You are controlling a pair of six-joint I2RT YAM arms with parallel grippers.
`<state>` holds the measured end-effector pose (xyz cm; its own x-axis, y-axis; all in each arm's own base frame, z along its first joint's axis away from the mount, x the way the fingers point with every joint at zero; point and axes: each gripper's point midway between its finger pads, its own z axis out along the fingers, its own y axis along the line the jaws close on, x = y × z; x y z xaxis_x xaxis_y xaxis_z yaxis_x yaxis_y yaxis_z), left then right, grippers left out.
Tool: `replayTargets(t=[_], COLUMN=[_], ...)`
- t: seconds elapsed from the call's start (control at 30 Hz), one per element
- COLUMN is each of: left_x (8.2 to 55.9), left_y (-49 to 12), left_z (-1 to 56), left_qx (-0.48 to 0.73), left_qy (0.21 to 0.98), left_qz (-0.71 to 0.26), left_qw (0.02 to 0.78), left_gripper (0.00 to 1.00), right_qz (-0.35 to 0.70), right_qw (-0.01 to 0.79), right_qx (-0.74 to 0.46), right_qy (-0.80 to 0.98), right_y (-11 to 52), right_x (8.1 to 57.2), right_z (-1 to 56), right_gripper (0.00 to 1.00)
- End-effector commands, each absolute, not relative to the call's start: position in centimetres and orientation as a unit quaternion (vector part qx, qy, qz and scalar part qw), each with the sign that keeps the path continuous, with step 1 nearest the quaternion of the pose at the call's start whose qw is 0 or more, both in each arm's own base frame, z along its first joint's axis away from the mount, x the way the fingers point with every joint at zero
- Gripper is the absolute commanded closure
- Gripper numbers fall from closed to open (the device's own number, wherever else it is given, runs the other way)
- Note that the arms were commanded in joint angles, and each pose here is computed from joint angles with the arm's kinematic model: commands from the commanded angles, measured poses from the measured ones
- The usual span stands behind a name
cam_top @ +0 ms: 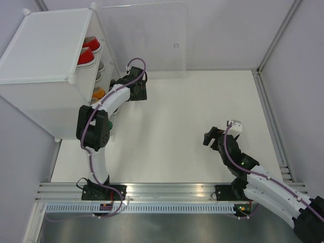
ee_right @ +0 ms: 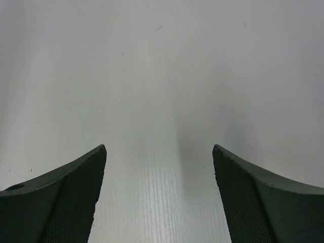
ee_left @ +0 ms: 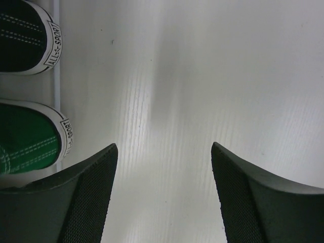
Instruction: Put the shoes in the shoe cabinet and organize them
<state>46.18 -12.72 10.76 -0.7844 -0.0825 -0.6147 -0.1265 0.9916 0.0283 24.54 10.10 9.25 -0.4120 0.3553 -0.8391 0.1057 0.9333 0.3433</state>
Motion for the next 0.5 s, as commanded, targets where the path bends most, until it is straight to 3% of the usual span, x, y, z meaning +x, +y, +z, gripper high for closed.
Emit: replayTargets(t=[0.0, 0.2, 0.47], left_x=[49.5, 49.6, 47.1], left_y=[-11.6, -7.8, -3.5], left_z=[10.4, 6.2, 5.0], left_qx=[-0.039, -0.075, -0.118], left_qy=[0.937, 0.946, 0.946], left_qz=[0.059, 0.09, 0.123], left_qw=[0.343, 0.302, 0.276], left_gripper=[0.22, 0.24, 0.24], right_qz=[0.13, 0.128, 0.131], right_qw=[0.538, 0.536, 0.532], right_qx=[0.14, 0.139, 0.133], right_qy=[0.821, 0.823, 0.826], right_y=[10.6, 10.5, 10.9], right_x=[25.1, 25.2, 25.2], right_z=[10.3, 10.1, 9.9], right_gripper=[0.11, 0.11, 0.11])
